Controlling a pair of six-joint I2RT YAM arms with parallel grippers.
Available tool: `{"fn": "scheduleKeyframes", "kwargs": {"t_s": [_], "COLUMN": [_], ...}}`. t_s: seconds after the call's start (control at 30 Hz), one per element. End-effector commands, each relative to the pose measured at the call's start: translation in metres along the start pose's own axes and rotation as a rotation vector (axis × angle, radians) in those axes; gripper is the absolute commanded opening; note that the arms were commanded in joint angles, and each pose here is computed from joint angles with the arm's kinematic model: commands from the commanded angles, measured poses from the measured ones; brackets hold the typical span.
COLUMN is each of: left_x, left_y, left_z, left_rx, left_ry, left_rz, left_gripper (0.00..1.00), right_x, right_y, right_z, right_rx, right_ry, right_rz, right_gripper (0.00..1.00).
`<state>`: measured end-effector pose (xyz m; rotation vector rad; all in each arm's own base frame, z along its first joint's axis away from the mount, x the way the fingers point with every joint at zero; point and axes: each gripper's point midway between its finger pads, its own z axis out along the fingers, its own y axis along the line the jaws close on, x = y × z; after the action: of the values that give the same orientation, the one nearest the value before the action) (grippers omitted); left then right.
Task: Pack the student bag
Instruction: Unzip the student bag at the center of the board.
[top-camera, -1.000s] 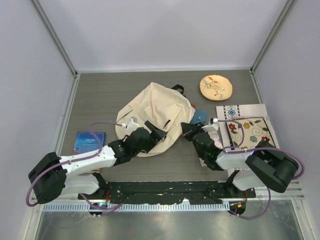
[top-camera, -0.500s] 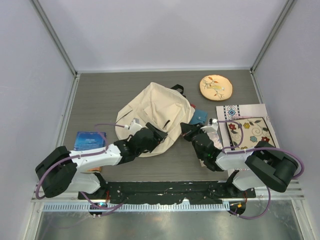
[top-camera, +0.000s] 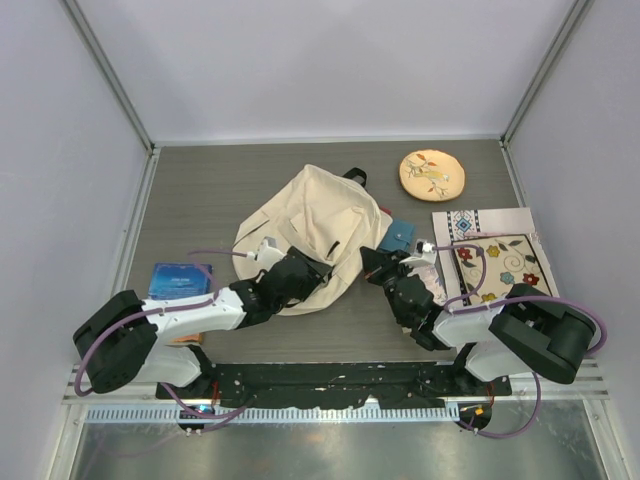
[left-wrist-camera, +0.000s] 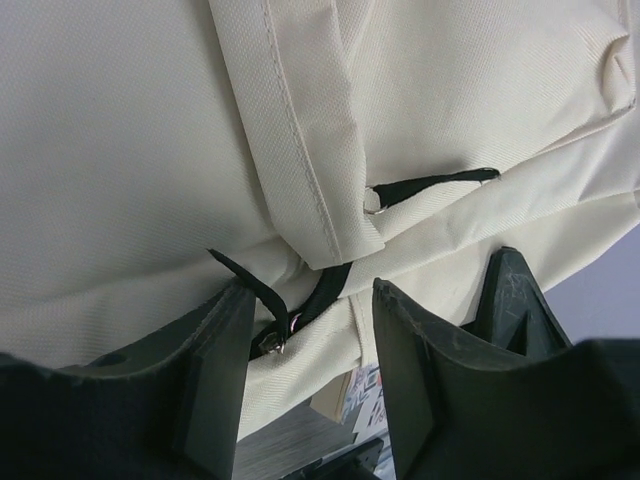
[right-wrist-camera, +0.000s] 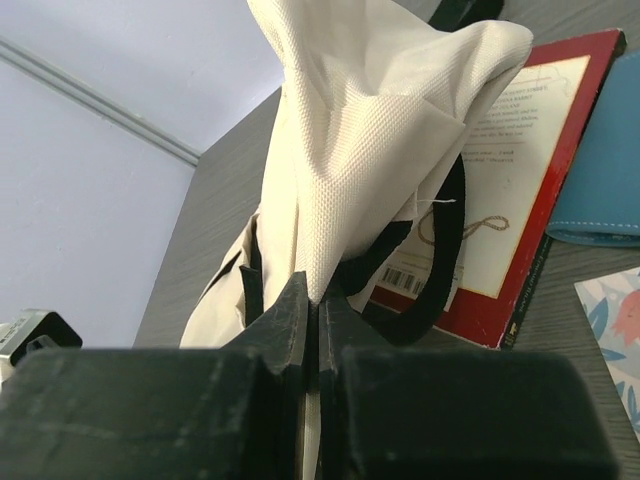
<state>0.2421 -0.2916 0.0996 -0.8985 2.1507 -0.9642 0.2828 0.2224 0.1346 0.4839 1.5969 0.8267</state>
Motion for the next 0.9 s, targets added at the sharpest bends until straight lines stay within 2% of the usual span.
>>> {"fn": "scheduleKeyframes", "kwargs": {"t_s": [0.0,0.1,0.27,0.3,0.53,0.6,0.63,0.87], "left_x": [-0.013,-0.012,-0.007,-0.006,-0.004,-0.005,-0.005,-0.004], "left_y": [0.004,0.009,0.009,0.01,0.01,0.01,0.011,0.013], "left_z": [0.004,0.005,0.009,0.011,0.012,0.012,0.012,0.01], "left_rx": [-0.02,-0.032,-0.034,-0.037,-0.031,-0.03,-0.032,-0.013], "left_ry": [-0.068,-0.065,-0.047,-0.042,-0.04,-0.041,-0.043,-0.031], "left_rz": [0.003,0.001,0.009,0.011,0.017,0.026,0.03,0.095], "left_gripper": [0.5,0.5,0.4,0.3,0.17,0.02,0.0,0.0], "right_x": [-0.039,-0.04,-0.039,-0.037,-0.038,-0.038,-0.038,-0.034], "right_y": [0.031,0.031,0.032,0.031,0.031,0.03,0.029,0.019], "right_z": [-0.001,-0.001,-0.001,-0.001,-0.001,-0.001,0.0,0.008], "right_rx": [-0.102,-0.1,-0.104,-0.104,-0.101,-0.097,-0.095,0.0], "right_ry": [-0.149,-0.154,-0.153,-0.15,-0.156,-0.157,-0.158,-0.148], "right_rz": [0.054,0.054,0.053,0.047,0.044,0.044,0.049,0.026], "right_gripper": [0.01,0.01,0.01,0.01,0.01,0.01,0.01,0.01]}}
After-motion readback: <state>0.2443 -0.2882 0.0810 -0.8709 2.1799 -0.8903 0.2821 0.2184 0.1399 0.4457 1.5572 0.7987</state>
